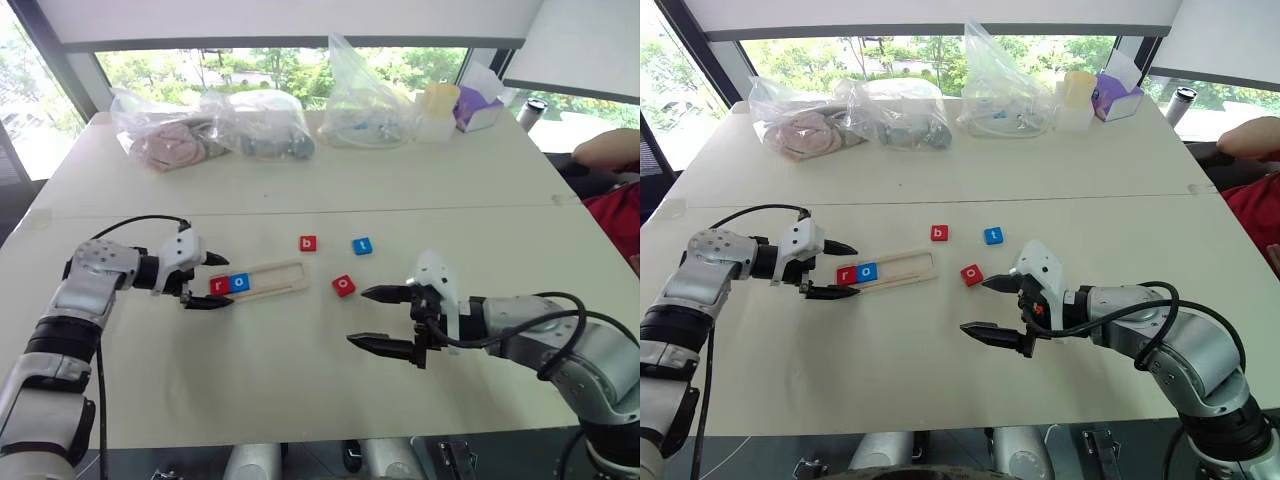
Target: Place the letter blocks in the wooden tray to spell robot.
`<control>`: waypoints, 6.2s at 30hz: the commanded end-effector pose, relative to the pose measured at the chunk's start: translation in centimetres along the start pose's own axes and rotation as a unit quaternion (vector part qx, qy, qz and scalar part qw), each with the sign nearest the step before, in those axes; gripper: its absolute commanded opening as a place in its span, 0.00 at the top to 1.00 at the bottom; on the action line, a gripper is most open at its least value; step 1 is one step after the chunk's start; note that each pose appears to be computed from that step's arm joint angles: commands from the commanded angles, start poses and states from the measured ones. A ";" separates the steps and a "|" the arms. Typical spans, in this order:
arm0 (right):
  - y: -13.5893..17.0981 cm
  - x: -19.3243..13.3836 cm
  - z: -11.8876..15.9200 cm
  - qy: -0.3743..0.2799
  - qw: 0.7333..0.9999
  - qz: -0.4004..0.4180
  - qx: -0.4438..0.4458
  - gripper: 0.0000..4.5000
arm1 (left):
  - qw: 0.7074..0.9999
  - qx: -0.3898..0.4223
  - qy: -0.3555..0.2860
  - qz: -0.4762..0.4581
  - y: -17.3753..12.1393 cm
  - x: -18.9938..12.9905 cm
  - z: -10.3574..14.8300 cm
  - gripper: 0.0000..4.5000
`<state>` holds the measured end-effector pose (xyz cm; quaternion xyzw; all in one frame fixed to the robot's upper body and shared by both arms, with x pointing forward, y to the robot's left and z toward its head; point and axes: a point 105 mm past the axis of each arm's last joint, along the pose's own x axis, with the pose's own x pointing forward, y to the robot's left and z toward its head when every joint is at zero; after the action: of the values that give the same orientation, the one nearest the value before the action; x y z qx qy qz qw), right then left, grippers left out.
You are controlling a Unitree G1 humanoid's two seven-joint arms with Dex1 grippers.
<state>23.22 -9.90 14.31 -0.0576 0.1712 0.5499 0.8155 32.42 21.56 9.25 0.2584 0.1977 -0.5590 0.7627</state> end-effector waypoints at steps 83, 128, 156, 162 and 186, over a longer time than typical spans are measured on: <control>-10.6 15.1 7.2 -0.034 0.951 -0.308 -0.010 0.65 | 0.979 -0.080 -0.059 0.180 -3.7 -6.6 5.9 0.00; -8.5 -1.3 0.5 0.091 0.937 -0.329 0.071 0.00 | 0.988 -0.045 -0.068 0.131 -2.2 -5.3 8.1 0.00; -5.7 -0.4 -2.8 0.049 0.979 -0.128 -0.151 0.00 | 0.993 -0.054 -0.040 0.095 -3.8 -5.5 7.5 0.00; -8.2 -0.1 -3.9 0.047 0.978 -0.119 -0.167 0.00 | 0.995 -0.065 -0.024 0.072 -5.2 -5.3 6.9 0.00; -3.9 10.3 4.4 0.035 0.977 0.071 -0.196 0.75 | 0.988 -0.116 0.077 0.072 -7.9 -9.7 2.7 0.00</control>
<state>31.01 -3.07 14.59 -0.2028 0.0953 0.6256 0.7472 21.95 25.17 14.64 0.1984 0.3168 -0.4579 0.8066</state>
